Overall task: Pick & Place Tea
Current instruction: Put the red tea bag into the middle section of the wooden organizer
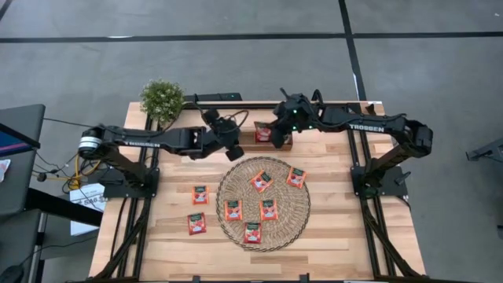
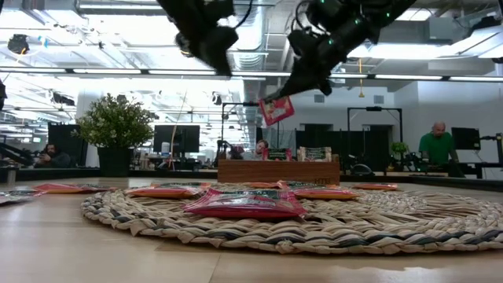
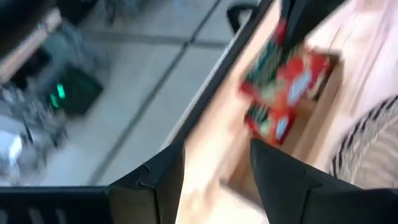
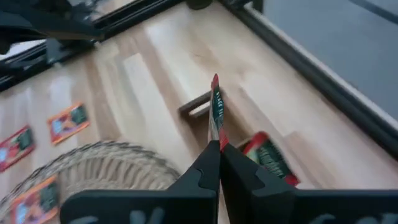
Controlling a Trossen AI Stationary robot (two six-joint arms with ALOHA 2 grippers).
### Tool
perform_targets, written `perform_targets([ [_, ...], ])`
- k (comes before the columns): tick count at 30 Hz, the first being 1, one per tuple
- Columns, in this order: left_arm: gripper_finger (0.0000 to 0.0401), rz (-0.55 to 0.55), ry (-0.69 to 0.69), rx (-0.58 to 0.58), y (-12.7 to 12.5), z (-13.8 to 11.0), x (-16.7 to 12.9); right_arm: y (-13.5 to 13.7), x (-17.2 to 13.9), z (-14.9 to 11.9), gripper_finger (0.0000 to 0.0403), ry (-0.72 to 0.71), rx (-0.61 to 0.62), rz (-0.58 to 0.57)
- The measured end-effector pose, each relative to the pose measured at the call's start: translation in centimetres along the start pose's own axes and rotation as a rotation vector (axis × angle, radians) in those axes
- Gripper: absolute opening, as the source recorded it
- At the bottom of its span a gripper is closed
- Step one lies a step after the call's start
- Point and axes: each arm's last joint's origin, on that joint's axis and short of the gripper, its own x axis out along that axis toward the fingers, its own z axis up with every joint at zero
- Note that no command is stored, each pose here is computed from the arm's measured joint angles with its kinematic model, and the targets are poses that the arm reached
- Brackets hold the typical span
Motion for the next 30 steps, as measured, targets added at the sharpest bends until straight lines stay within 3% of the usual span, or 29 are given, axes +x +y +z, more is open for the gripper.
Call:
perform_targets([
  [5, 0.0174, 0.031, 0.197, -0.123, 1.9, -2.1, 0.2, -1.4, 0.9, -1.4, 0.0, -0.05, 0.034, -0.017],
  [9, 0.0174, 0.064, 0.293, -0.156, 2.4, -3.2, 0.2, -2.0, 1.5, -2.6, 0.0, -0.069, 0.038, -0.025],
  [12, 0.0174, 0.074, 0.309, -0.18, 2.4, -3.6, 0.3, -2.1, 2.3, -3.1, 0.0, -0.105, 0.038, -0.018],
  [20, 0.0174, 0.05, 0.405, -0.2, 1.6, -6.4, 0.9, -2.4, 5.9, -4.9, 0.0, -0.043, 0.032, -0.034],
  [30, 0.0174, 0.024, 0.422, -0.219, 1.1, -7.1, 1.0, -3.4, 4.6, -4.2, 0.0, -0.073, 0.023, -0.105],
])
